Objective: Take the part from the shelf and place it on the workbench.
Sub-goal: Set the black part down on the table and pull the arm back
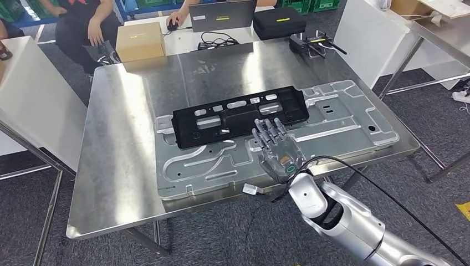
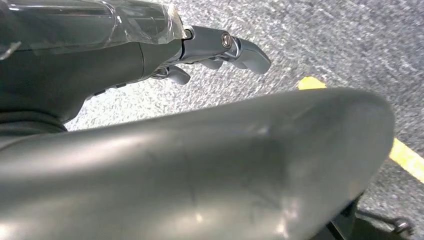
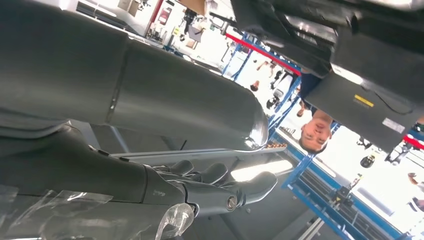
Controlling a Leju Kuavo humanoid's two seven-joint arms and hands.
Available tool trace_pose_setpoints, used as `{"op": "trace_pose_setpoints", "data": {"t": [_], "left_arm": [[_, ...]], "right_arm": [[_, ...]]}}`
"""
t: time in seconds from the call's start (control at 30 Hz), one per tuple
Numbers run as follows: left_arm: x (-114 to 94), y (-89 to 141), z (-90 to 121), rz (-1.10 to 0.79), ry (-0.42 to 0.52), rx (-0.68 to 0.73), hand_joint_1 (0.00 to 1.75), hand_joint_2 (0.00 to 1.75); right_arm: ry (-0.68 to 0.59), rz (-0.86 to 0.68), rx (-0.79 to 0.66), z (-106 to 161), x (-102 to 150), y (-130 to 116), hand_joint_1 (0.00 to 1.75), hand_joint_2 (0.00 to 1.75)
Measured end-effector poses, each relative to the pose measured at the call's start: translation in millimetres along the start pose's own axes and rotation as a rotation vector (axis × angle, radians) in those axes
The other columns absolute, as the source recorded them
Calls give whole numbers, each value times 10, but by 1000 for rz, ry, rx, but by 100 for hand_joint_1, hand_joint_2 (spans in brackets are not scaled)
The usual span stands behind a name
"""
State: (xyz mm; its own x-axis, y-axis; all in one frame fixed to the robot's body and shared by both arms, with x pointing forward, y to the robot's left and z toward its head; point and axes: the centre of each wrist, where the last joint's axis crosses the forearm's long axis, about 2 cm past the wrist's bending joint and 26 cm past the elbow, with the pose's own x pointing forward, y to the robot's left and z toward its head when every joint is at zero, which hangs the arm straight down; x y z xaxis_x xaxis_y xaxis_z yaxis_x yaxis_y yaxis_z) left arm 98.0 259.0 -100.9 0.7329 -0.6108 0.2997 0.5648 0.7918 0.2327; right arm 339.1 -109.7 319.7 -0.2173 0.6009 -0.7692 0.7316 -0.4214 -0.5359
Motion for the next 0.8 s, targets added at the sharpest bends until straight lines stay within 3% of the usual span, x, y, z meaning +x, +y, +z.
{"op": "trace_pose_setpoints", "data": {"t": [0.2, 0.43, 0.63, 0.8], "left_arm": [[0, 18, -3, -1, 0, 2, 0, 0], [-45, -27, 9, 17, 14, -13, 0, 0], [-120, -49, 21, 72, 27, 0, 0, 0], [-92, -174, 42, 145, 51, 30, 0, 0]], "right_arm": [[14, -12, -4, -18, -15, 4, 0, 0], [85, -131, 57, 77, 84, 91, 0, 0], [169, -305, 220, 380, 257, 184, 0, 0], [322, -504, 374, 842, 400, 354, 0, 0]]}}
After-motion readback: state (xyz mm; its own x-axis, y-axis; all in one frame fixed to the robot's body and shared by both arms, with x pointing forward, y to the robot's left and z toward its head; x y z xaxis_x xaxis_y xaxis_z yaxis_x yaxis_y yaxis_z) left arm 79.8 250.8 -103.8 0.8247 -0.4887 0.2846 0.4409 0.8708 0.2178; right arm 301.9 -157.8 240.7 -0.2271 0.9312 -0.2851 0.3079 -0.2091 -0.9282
